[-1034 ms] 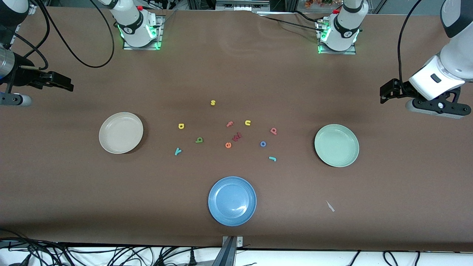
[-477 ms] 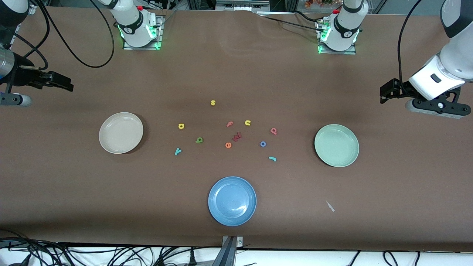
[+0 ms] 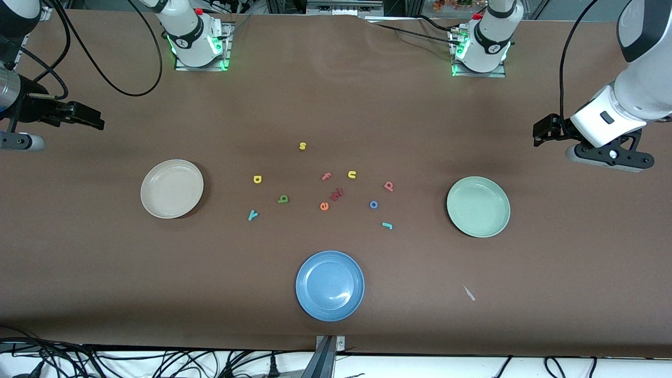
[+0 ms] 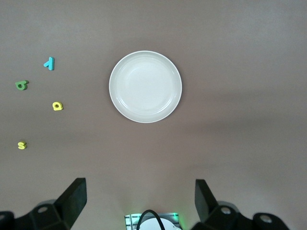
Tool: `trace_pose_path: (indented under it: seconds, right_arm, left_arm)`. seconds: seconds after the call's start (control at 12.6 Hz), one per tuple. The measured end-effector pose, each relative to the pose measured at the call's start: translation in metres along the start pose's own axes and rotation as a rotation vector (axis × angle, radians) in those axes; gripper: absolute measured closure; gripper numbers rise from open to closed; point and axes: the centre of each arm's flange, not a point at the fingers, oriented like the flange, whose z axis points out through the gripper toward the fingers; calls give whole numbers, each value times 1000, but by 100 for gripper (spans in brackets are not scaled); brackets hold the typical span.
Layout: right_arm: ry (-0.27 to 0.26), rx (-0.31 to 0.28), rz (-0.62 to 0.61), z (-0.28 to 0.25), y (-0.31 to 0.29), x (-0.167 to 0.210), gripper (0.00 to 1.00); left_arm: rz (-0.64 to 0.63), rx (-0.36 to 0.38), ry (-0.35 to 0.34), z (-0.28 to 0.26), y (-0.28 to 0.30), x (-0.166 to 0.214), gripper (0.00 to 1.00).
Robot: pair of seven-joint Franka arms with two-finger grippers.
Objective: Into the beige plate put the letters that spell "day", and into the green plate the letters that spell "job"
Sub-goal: 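Move the left gripper and the right gripper toward the scattered letters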
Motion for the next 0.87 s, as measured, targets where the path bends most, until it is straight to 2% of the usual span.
trace_pose_path:
  seconds: [0.32,0.56,0.87]
  right_arm:
    - [0,0,-2,0,0,0,0]
    - [-1,0,-4,0,0,0,0]
    - [-12,-2,-5,6,-1,3,0]
  left_arm:
    - [34,-2,-27,14,17,8,0]
    - [63,-10,-60,37,35,29,0]
    - [-46,-113,-107,68,65,54,0]
